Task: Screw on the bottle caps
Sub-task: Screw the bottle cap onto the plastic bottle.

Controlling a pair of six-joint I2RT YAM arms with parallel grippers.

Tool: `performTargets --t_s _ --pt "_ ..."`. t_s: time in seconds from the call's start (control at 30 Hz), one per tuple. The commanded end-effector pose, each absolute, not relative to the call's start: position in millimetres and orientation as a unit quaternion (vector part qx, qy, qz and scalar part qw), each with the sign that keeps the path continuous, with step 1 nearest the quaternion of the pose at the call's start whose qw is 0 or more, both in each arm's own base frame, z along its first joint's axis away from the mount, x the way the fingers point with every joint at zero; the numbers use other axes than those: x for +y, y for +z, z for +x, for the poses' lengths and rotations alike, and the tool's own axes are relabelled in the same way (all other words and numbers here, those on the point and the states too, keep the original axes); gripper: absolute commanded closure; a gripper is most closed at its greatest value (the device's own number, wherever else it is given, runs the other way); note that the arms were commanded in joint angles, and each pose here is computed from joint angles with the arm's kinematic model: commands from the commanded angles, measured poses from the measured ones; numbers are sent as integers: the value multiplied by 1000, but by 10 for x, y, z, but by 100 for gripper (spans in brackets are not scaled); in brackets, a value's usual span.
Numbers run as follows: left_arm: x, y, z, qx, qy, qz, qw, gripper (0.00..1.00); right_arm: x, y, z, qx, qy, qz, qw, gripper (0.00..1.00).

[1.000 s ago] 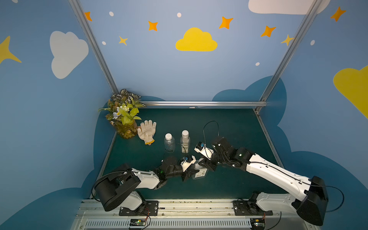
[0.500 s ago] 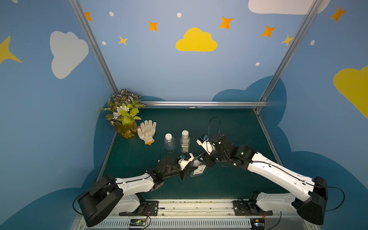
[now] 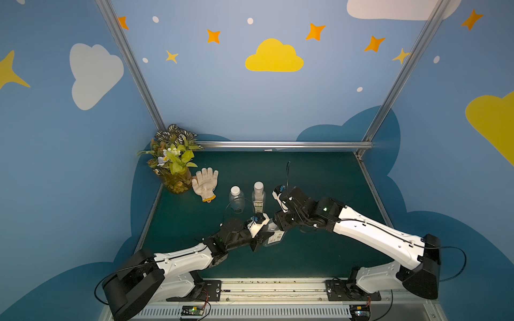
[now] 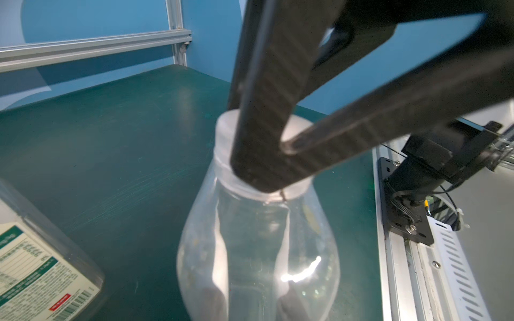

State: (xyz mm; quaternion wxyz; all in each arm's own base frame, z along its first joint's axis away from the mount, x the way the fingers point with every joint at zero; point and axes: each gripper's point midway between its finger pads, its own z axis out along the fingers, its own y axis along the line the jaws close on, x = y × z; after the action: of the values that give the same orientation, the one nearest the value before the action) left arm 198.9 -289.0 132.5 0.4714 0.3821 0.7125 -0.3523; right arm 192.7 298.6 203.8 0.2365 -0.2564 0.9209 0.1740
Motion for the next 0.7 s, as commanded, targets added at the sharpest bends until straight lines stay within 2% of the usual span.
performTargets --t_s 0.0,0.13,0.27,0.37,0.47,0.67 --pt "-2850 1416 2090 715 -342 365 488 89 2875 2307 1877 910 178 -273 255 38" --pt "-2893 1415 1964 699 -363 393 475 92 2739 2525 1845 872 184 -336 306 26" --pt "-2950 1444 1826 678 -391 421 459 93 2748 2645 1606 798 221 -455 327 18" --pt "-2991 1483 1720 660 -414 440 447 94 2755 2573 1267 707 245 -583 316 17" --pt "-3014 1531 1651 647 -431 450 440 94 2707 2448 1184 636 218 -663 329 8" --pt "-3011 1584 1588 638 -439 459 436 94 2755 2312 1235 594 185 -715 319 9"
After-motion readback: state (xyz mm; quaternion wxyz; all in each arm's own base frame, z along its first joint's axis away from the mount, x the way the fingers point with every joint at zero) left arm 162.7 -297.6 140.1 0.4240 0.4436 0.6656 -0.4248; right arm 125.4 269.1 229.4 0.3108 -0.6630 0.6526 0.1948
